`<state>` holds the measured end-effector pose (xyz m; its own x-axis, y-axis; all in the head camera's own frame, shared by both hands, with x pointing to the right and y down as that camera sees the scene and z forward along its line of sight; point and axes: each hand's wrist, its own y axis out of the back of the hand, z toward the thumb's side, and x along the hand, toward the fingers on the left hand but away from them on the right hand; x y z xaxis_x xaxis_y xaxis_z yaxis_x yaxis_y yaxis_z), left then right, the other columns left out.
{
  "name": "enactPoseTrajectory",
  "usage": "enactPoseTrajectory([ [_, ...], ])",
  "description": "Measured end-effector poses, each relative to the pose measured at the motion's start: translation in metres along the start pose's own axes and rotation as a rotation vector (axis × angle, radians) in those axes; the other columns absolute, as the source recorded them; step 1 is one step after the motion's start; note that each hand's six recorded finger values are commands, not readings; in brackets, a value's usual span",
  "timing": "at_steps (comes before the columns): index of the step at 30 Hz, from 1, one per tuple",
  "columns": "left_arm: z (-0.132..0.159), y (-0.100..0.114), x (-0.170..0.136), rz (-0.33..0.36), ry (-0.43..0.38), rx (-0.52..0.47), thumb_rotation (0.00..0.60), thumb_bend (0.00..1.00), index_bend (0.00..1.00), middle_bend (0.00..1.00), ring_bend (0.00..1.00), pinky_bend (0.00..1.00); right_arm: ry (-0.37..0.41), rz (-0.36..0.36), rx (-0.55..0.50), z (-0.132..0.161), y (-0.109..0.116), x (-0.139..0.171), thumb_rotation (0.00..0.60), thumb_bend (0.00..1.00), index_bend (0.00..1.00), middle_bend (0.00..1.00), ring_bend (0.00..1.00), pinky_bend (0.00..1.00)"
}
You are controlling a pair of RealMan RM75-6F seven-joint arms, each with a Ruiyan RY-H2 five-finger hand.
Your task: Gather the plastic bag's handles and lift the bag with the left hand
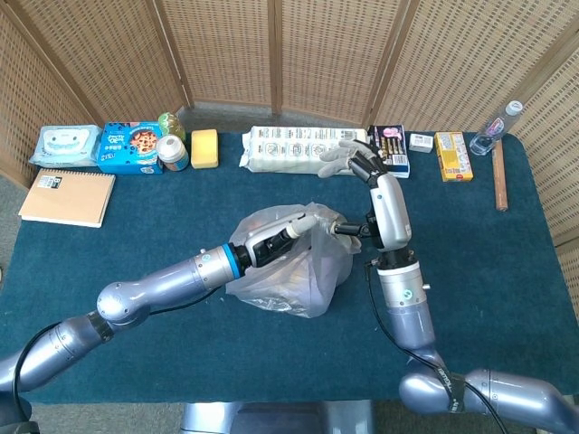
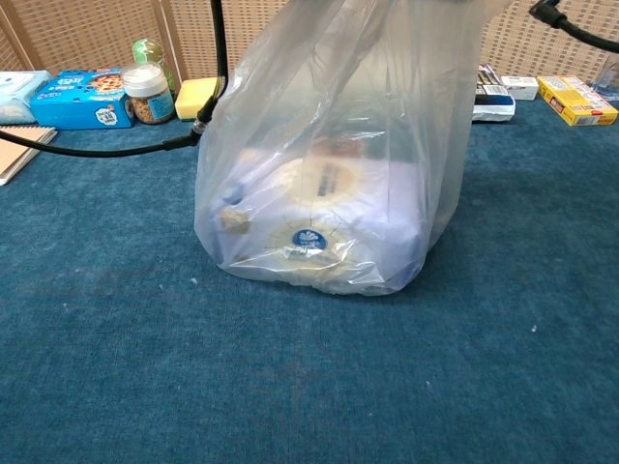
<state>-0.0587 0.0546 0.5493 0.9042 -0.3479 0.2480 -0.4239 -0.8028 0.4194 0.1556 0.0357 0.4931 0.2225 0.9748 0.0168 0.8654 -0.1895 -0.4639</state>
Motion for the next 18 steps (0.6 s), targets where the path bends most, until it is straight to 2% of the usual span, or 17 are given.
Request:
enactPoseTrajectory([
  [8,0.001,-0.003,0.002,-0.009,-0.009,-0.038,0.000,0.18,0.37,0.28,0.12,0.24,-0.017,0.007,0.024,-0.004,-0.005,-0.005,0.600,0.11,0.43,0.33,0.19,0.09],
  [18,0.004,0.000,-0.001,-0.007,-0.025,-0.108,0.000,0.17,0.37,0.30,0.17,0.26,-0.049,0.014,0.063,-0.013,-0.006,-0.013,0.600,0.11,0.43,0.33,0.18,0.09],
])
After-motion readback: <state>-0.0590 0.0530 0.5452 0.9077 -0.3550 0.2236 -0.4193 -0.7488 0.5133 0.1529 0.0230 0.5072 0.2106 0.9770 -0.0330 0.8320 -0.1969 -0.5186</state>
